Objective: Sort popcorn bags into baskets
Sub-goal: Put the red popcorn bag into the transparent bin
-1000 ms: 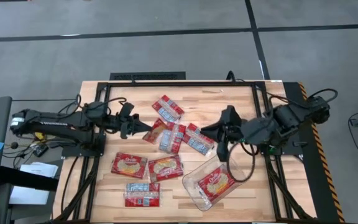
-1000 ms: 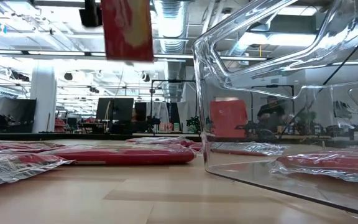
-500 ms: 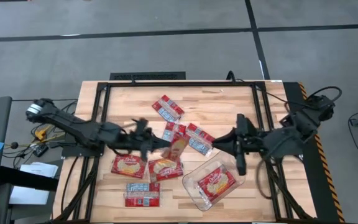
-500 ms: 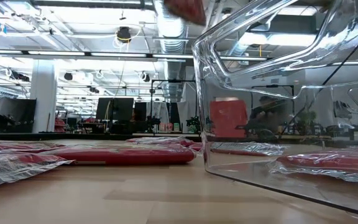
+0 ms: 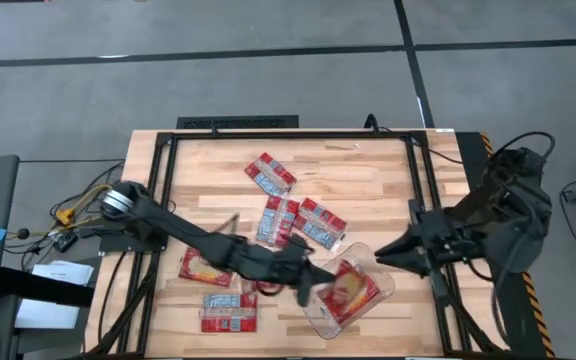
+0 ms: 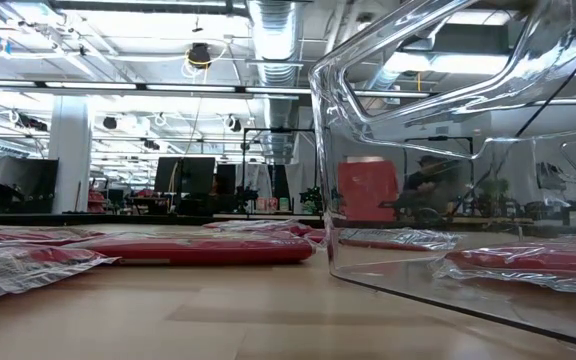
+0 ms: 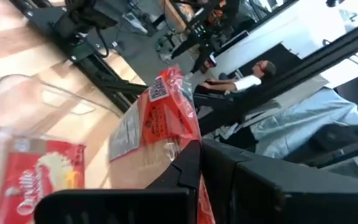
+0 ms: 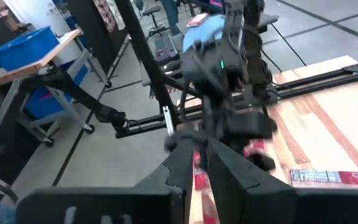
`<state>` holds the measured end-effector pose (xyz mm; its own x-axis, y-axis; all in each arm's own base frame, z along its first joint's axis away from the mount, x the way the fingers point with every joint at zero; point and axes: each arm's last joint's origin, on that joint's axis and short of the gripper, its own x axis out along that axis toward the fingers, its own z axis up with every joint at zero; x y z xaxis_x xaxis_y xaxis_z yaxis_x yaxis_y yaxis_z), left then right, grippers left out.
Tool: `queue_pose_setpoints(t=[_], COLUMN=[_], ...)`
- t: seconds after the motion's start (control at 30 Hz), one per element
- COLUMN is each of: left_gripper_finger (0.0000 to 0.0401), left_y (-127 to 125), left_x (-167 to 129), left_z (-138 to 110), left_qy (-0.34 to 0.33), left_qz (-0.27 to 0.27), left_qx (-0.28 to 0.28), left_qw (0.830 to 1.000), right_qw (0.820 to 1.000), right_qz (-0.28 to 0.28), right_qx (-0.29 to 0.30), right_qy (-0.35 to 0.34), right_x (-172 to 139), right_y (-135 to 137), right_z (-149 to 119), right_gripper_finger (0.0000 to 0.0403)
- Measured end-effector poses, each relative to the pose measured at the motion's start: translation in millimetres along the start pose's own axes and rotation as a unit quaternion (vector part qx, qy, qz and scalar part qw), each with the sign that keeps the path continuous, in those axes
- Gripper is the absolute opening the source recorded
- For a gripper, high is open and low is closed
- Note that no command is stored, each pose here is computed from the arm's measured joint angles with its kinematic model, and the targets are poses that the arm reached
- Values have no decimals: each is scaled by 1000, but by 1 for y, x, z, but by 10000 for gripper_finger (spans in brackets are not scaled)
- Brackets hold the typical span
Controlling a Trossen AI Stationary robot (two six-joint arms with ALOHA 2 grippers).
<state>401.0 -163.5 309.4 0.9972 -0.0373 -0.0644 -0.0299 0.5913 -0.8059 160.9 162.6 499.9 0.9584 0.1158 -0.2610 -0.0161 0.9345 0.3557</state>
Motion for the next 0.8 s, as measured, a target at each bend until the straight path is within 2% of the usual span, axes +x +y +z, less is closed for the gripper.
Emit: queue_pose_setpoints(t=[0.2, 0.37, 0.6, 0.8], left_gripper_finger=[0, 0, 0, 0], left_y=[28, 51, 57, 57], left_x=[45, 72, 89, 88], left_z=[-15, -25, -29, -35], left_qy=[-17, -28, -64, -61], left_qz=[44, 50, 20, 43], left_qx=[-19, -62, -115, -146], left_qw=[999, 996, 991, 987], right_qw=[1000, 1000, 999, 999], right_qz=[4, 1, -11, -2], right_qx=[-4, -7, -11, -14], right_qy=[-13, -26, -42, -39], right_x=[-8, -15, -22, -26], right_y=[12, 19, 23, 26], right_z=[-7, -10, -14, -16], right_gripper_finger=[74, 74, 74, 74])
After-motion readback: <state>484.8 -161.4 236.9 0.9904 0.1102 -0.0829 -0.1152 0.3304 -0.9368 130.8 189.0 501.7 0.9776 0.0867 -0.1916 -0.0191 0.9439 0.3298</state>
